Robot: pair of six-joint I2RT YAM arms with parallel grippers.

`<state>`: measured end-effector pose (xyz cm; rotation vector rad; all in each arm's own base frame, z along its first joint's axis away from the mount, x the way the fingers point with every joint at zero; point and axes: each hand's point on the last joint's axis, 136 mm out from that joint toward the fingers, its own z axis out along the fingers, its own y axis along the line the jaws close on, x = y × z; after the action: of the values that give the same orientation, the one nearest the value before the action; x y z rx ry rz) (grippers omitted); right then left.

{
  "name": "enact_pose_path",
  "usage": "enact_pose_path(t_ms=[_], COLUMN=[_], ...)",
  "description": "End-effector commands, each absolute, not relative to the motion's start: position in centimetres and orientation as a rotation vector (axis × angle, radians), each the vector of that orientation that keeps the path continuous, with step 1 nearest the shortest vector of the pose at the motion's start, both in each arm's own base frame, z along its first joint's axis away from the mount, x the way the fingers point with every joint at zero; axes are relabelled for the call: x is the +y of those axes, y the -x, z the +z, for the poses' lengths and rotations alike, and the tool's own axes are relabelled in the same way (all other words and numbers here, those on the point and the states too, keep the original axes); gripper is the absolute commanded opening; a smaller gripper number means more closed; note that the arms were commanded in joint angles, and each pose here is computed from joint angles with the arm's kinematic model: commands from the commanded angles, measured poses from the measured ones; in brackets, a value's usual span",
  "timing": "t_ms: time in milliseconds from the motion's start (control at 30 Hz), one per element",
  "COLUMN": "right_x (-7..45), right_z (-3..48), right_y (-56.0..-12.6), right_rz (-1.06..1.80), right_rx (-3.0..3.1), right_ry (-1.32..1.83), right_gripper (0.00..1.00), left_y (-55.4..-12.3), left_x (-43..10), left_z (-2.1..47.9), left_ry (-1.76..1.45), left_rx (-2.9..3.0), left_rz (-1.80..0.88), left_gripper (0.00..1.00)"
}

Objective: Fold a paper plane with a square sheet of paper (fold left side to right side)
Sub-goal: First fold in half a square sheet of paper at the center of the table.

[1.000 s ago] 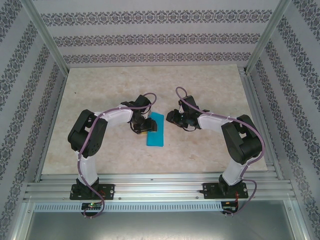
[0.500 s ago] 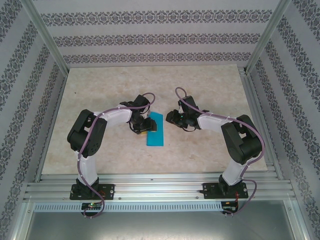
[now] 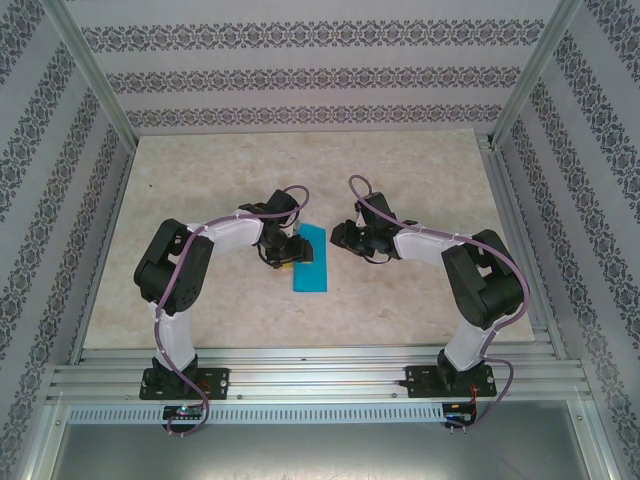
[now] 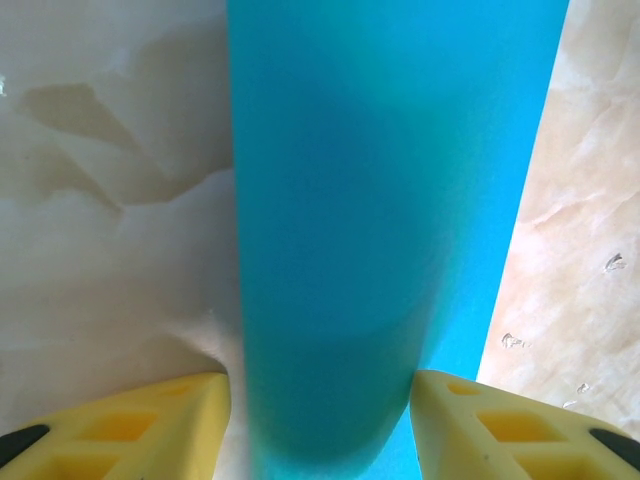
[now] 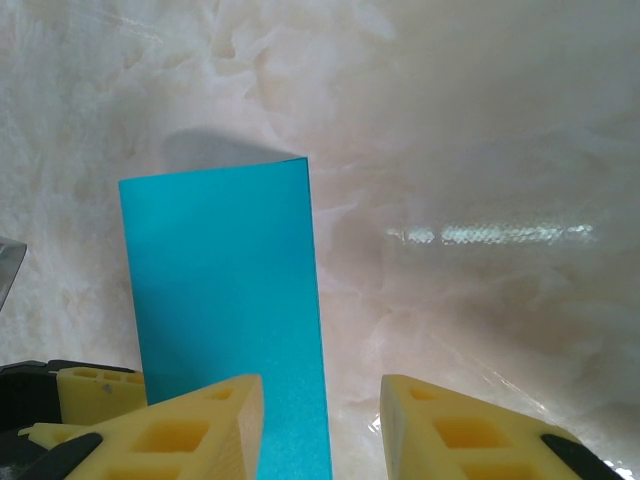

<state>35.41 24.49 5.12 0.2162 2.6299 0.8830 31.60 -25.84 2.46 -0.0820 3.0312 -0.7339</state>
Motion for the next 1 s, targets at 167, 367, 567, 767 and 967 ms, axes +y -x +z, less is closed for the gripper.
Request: enact_pose_path(t_ms=[167,367,567,767,967], right_x=[24.96,25.01,25.07,25.09,25.74], right_z=[6.15,6.29,6.23,6.27,6.6], right_y=[-35.15,-35.07,-35.06,-35.1,-35.07], right_rz=[0.888,0.889,0.888,0.888,0.92], right_rx=[2.605,2.604,2.606,2.606,2.6], right_ry=[-0.175,-0.17,-0.169,-0.166,-0.152], right_gripper=[0.36,0.36,0.36,0.36,0.36], left_y=[-32.41,-32.47,-32.61,-32.63,-32.45], left_x=[-24.69,-24.52,-24.3,-24.16,-24.08], left_z=[0.12,-0.11,-0.28,-0.45,-0.54], left_ry=[0.122,0.132,0.159,0.169,0.157], left_rx=[3.027,3.029,3.028,3.032,3.039], left_rz=[-0.657,-0.644,-0.632,-0.633,-0.625], left_gripper=[0.56,0.56,0.56,0.55,0.55])
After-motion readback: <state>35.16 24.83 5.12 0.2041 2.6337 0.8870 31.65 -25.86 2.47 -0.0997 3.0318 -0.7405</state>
